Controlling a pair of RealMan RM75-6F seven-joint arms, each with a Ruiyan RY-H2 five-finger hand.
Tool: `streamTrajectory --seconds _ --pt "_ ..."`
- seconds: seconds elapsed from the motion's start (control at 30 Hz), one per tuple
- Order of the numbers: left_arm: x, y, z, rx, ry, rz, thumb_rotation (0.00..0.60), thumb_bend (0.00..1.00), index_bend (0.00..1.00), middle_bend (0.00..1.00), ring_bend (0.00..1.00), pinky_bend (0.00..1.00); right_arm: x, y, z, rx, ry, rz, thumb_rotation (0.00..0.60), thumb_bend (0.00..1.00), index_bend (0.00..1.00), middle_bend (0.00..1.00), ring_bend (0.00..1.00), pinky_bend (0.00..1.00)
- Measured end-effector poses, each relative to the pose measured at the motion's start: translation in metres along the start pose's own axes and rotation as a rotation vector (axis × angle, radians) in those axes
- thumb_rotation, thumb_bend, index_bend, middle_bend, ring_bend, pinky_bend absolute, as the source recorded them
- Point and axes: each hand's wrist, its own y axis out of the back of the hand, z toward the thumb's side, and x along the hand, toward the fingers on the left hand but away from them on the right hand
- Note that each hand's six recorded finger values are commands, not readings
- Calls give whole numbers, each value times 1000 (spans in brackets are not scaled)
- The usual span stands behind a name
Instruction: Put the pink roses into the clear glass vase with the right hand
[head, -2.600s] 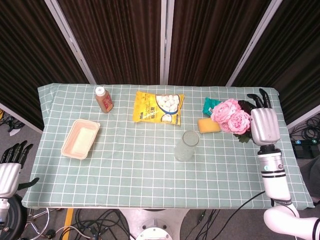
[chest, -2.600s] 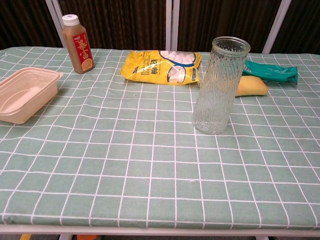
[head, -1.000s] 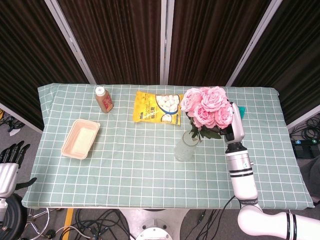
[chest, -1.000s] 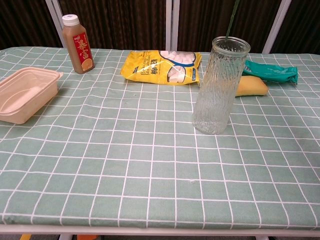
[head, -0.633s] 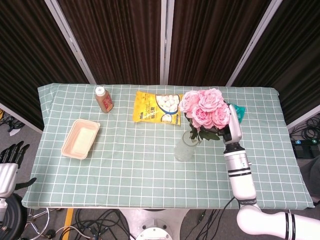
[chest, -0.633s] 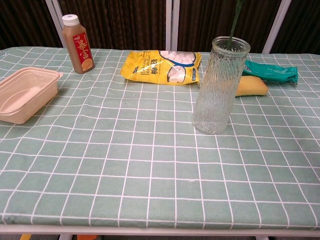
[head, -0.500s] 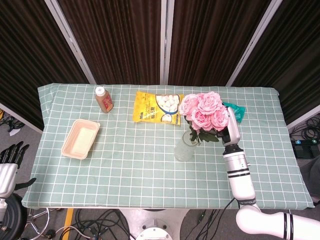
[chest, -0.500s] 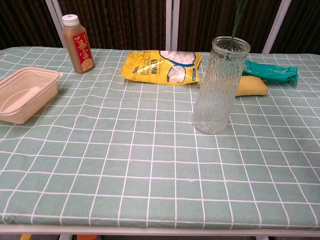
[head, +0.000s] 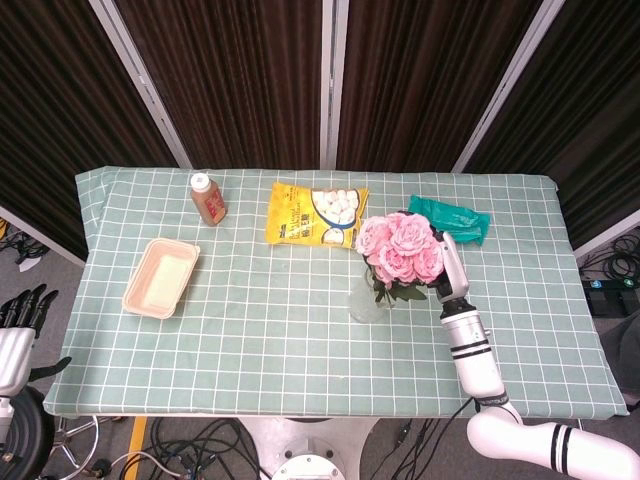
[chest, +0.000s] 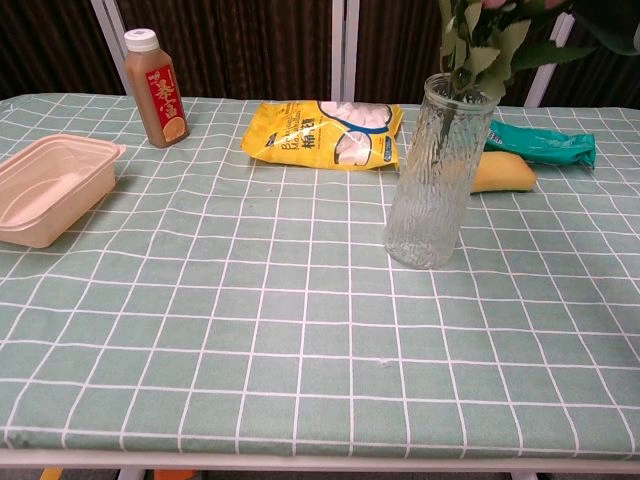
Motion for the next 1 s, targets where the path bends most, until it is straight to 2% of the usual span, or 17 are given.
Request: streamTrajectory --seconds 0.03,0.13,0.23,0.3,0.43,0.57,0.67,0.77,0.87,1.0 --pt "0 1 0 1 0 2 600 86 75 0 0 102 1 -1 -1 1 -1 17 600 0 272 371 15 27" --pt "1 2 0 1 -1 9 600 87 75 0 0 102 2 -4 -4 28 5 79 600 0 99 229 0 0" --pt "1 2 1 -1 -3 7 600 86 74 0 0 103 4 1 -7 103 17 116 600 0 7 115 0 0" --pt "1 1 2 0 -5 5 600 86 75 0 0 102 5 7 -9 139 20 110 600 0 0 72 0 0" --pt "2 2 3 0 -6 5 600 87 75 0 0 103 8 19 -6 144 37 70 600 0 0 21 0 0" --pt "1 3 3 1 -7 7 600 87 74 0 0 102 15 38 -2 164 55 20 600 0 0 1 0 0" --pt "1 4 4 0 -9 10 600 86 74 0 0 102 26 53 1 217 71 -8 600 0 0 0 0 0" --pt "1 4 6 -4 -12 11 600 86 74 0 0 102 38 64 -2 319 69 -29 600 10 0 4 0 0" --pt "2 4 8 -13 -16 10 600 86 75 0 0 102 55 78 -10 475 42 -71 600 28 0 1 0 0" --pt "3 4 13 -21 -30 18 600 87 74 0 0 102 95 109 -30 762 -42 -160 600 29 0 0 0 0"
